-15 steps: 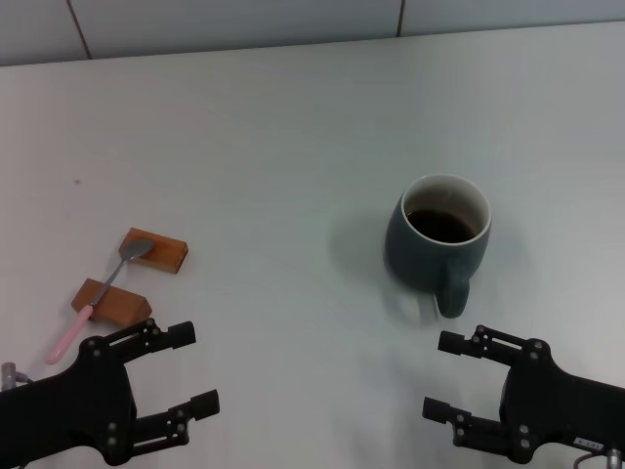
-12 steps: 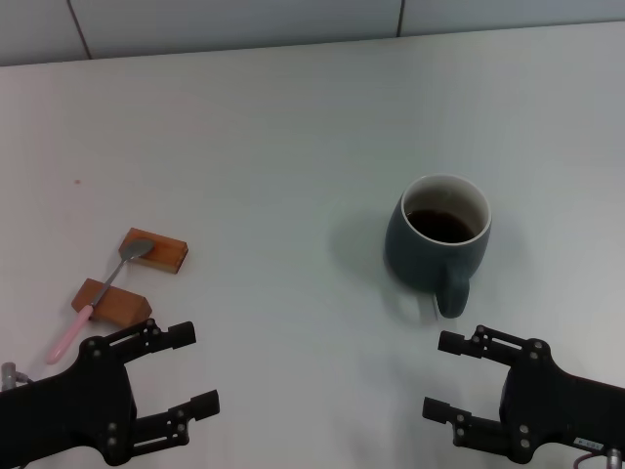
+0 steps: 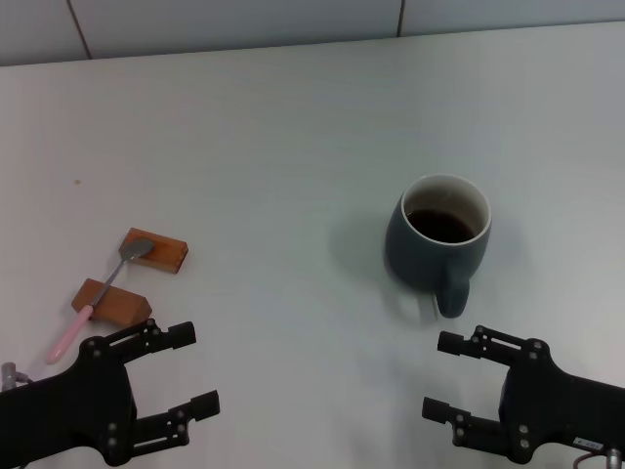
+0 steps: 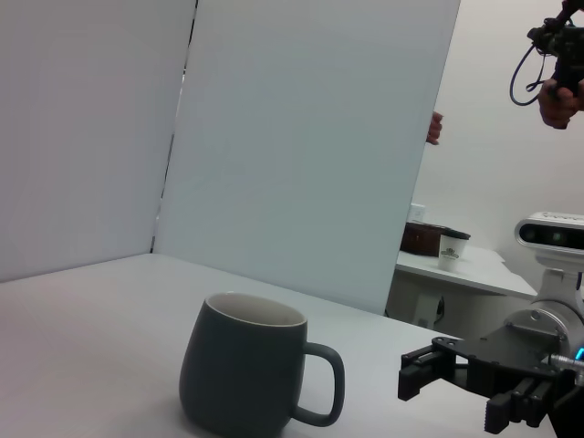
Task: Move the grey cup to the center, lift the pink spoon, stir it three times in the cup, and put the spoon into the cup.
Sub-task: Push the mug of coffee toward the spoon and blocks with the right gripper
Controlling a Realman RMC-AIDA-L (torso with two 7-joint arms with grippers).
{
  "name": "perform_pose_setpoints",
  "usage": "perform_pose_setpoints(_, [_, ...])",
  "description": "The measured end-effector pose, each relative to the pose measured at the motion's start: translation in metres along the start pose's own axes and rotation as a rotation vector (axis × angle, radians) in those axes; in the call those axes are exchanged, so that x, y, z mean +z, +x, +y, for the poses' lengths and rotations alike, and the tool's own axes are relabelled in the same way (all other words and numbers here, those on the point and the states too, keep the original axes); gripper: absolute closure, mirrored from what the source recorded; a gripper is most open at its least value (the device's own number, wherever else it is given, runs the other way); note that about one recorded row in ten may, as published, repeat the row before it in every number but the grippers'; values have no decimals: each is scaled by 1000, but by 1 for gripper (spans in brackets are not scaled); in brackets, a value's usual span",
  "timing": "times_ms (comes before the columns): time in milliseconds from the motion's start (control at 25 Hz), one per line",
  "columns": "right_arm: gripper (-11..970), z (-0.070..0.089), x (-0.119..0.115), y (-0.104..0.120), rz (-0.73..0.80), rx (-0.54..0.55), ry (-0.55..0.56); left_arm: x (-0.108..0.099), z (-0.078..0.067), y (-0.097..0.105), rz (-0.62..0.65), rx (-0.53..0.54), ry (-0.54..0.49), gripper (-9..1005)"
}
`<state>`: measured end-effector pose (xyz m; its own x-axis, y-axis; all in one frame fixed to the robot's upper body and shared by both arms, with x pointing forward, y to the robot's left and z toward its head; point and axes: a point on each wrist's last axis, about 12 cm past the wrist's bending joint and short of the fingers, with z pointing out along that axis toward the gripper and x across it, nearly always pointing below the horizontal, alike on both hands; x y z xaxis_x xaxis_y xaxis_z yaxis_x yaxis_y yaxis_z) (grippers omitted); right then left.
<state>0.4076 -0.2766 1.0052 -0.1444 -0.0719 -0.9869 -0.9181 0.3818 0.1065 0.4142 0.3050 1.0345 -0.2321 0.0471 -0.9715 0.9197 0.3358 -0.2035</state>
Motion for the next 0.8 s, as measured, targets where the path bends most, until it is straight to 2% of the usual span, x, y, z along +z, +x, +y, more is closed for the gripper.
perform_pose_setpoints(240, [227,1,0,1,6,0,-11,0,0,0,-1,0,1,214])
perform_pose_setpoints(600, [619,1,1,0,10,-8,-19,1,0,0,-1,0,1,214])
perform_pose_setpoints(760, [808,-2,1,-2,-40,-57,56,1,0,0,-1,0,0,214])
perform_pose_setpoints(800, [820,-2,0,-2,-68,-84,97,1,0,0,-1,0,0,214])
